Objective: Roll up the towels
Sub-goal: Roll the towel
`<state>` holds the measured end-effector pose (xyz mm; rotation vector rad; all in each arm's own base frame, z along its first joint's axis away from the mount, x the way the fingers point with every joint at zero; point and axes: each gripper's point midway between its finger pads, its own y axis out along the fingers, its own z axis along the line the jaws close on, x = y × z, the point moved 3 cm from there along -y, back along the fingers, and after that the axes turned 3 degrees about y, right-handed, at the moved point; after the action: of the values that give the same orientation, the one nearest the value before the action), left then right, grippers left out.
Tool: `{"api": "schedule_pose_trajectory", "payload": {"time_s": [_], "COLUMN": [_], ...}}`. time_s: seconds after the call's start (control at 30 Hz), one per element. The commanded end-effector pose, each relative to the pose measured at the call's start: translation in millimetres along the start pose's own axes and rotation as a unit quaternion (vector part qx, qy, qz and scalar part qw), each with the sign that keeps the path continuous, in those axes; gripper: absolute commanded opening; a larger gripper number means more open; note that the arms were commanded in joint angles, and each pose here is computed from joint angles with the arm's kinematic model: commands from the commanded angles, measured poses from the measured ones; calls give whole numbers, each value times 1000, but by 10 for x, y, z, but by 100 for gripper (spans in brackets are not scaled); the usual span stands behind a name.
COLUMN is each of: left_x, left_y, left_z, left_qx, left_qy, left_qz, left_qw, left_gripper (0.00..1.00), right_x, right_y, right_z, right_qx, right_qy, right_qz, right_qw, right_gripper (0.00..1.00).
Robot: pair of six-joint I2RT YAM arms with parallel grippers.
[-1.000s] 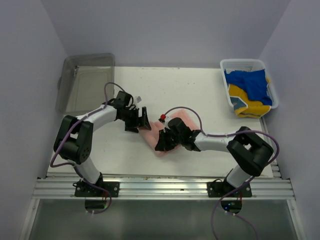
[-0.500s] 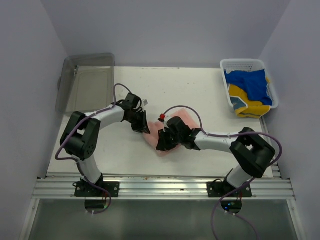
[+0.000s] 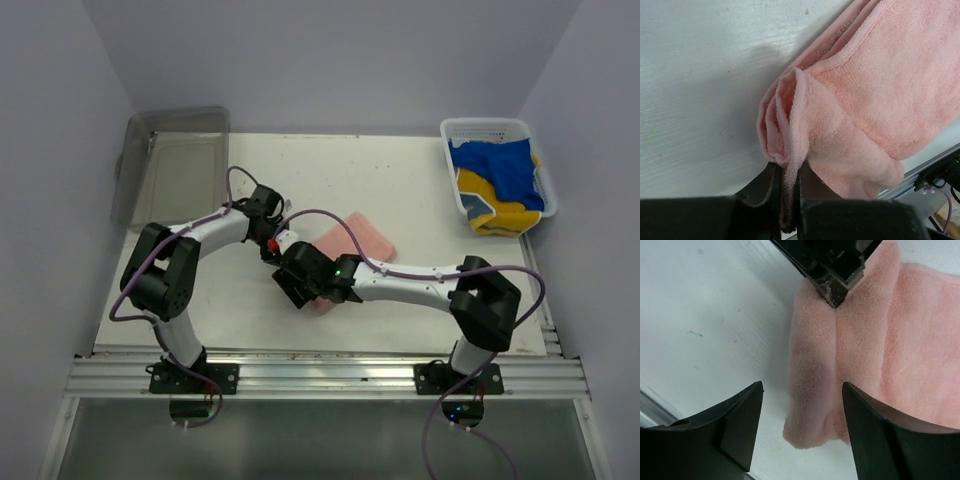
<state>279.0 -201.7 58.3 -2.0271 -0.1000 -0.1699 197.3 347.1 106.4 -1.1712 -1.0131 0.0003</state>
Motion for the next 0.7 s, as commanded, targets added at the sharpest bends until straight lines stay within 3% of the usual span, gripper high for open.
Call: {"api": "schedule_pose_trajectory", "payload": {"time_s": [0.0,0.27,0.4,0.43,0.5,0.53,0.57,0.6,0.67], "left_x": [73,37,20,21,14,40,46,51,122], "left_y": [-109,-108,-105,-108,-104,-129,-147,-172,-285], "left_z": [29,30,27,25,36,31,33,29,7], "left_qx": [26,24,19,19,20,18,18,15,11], "left_qy": [-8,-12,-5,-3,3,4,6,12,18], "left_qz": [-15,-11,-7,-7,-4,-7,-7,-7,-23], "left_qw": [1000,1000,1000,1000,1000,1000,1000,1000,999], "left_gripper": [0,0,0,0,0,0,3,22,49], "right_x": [-57,-282,-324,-331,-314,-354,-313,-294,-288], "right_y": [65,353,445,450,452,463,410,387,372], "right_z": [-138,7,-38,-42,-31,-32,-8,10,34], "right_qx": [-78,-99,-119,-116,-103,-81,-60,-39,22], "right_qy": [-70,-97,-79,-78,-68,-58,-46,-28,10], "right_qz": [21,32,24,26,26,34,27,23,26], "right_qw": [994,990,989,990,992,994,997,999,999], "right_gripper": [69,65,43,21,0,0,0,0,0]}}
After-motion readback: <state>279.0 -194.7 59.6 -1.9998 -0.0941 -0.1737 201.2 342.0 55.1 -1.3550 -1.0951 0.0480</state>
